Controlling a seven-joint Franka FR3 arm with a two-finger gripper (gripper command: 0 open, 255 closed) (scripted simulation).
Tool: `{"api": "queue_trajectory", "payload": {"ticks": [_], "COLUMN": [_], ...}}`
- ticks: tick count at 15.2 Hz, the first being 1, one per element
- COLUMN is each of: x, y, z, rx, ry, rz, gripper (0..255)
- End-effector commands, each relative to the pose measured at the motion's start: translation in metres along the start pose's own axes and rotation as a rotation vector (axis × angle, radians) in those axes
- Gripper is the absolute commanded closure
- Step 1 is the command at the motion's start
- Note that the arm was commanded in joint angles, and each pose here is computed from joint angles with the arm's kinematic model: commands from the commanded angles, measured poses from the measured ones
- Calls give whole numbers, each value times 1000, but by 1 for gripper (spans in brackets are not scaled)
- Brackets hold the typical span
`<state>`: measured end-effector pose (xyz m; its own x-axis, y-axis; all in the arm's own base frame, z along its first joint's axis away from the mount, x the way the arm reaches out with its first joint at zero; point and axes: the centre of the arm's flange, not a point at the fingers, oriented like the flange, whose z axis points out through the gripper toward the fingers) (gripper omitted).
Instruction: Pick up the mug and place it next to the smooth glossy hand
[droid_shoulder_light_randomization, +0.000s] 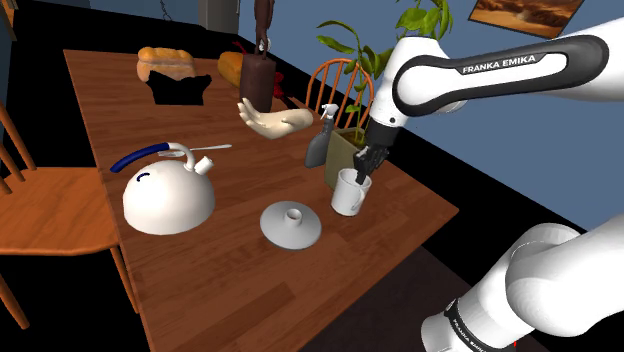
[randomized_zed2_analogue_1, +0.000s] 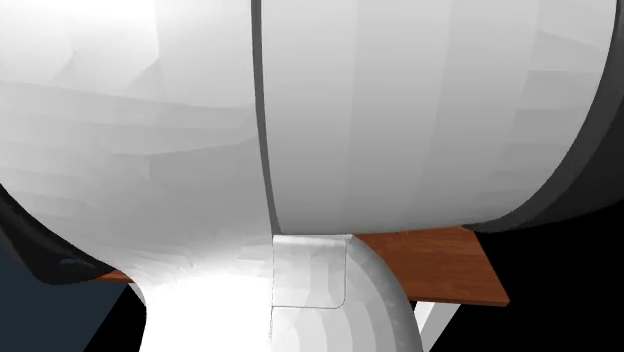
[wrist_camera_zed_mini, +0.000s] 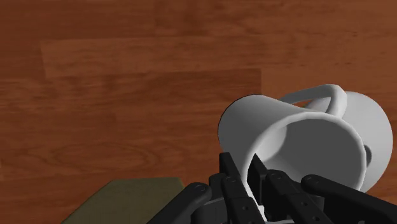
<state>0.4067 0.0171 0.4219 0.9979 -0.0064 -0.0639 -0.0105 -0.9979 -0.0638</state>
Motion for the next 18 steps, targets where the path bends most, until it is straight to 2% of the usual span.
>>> {"api": "queue_trajectory", "payload": {"ticks": [1,18], "x": [-2,-7], "y": [-1,-6], "z": [-11,-100], "rx": [0,0], "ry": [0,0], "rz": [0,0], "gripper": [255,255]}}
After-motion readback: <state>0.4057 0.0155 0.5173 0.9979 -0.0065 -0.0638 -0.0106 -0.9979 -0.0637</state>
